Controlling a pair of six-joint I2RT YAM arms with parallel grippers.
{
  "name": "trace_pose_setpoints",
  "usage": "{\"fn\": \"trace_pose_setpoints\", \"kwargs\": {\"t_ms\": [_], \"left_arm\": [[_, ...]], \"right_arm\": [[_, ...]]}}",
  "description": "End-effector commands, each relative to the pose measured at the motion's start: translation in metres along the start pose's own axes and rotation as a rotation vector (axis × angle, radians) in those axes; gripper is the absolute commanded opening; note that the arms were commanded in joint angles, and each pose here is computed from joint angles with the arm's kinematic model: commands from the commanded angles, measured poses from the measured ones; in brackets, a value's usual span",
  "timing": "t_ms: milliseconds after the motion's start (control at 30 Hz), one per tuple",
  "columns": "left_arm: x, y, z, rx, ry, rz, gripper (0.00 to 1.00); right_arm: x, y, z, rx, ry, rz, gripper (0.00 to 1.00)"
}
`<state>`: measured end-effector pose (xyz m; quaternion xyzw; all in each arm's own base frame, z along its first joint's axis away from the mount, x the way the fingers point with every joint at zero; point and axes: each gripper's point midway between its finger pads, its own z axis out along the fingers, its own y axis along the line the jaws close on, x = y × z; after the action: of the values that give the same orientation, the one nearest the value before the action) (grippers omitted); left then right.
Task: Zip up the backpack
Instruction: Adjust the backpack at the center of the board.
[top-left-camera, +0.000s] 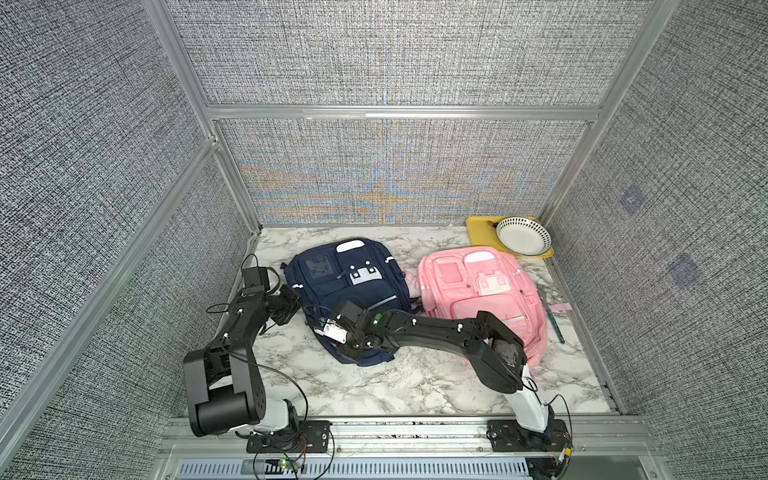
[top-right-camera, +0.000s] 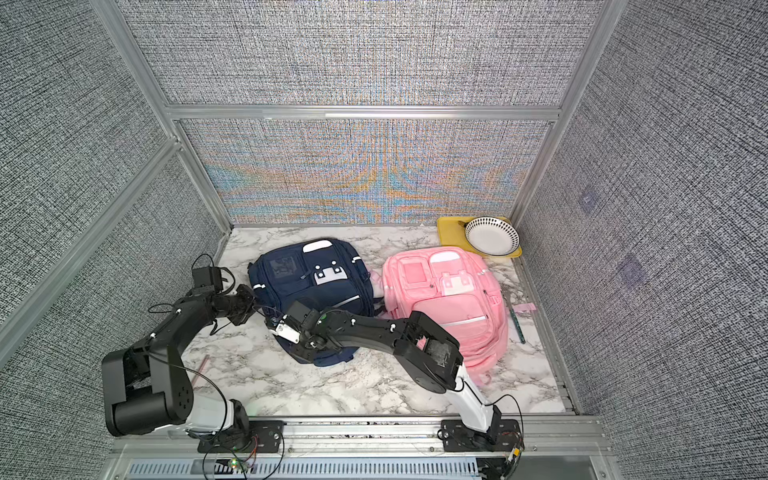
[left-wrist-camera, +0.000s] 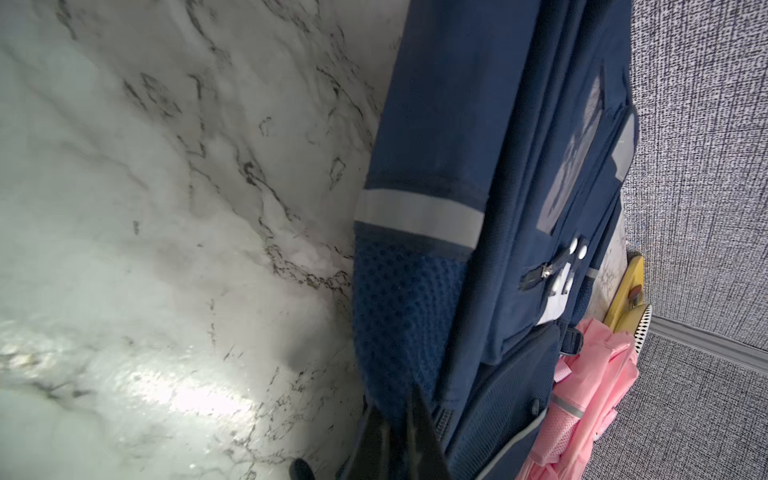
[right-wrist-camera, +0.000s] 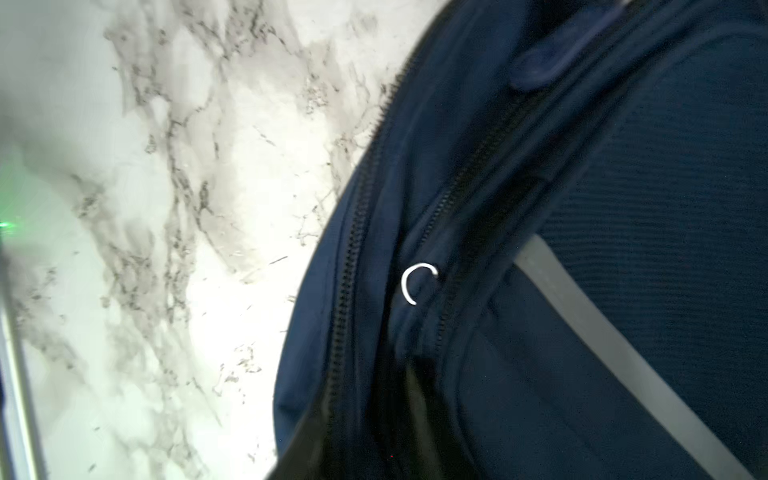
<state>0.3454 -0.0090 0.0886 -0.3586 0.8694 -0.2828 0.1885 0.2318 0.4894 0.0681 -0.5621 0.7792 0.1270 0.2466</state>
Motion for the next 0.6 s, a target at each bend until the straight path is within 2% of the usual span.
{"fn": "trace_pose_setpoints", "kwargs": {"t_ms": [0, 200, 367, 567], "left_arm": [[0.004, -0.01, -0.002, 0.052, 0.018, 0.015, 0.0], [0.008, -0.006, 0.0, 0.046, 0.033, 0.015, 0.0], [0.011, -0.003, 0.003, 0.05, 0.037, -0.001, 0.0], [0.016, -0.01, 0.01, 0.124, 0.077, -0.048, 0.0]], "right_arm": [[-0.001, -0.043, -0.007, 0.248, 0.019, 0.065, 0.04], [-0.016, -0.077, -0.045, 0.516, -0.055, 0.126, 0.01], [-0.026, -0.082, -0.088, 0.714, -0.209, 0.142, 0.0], [-0.017, -0.084, -0.108, 0.844, -0.406, 0.197, 0.0]]}}
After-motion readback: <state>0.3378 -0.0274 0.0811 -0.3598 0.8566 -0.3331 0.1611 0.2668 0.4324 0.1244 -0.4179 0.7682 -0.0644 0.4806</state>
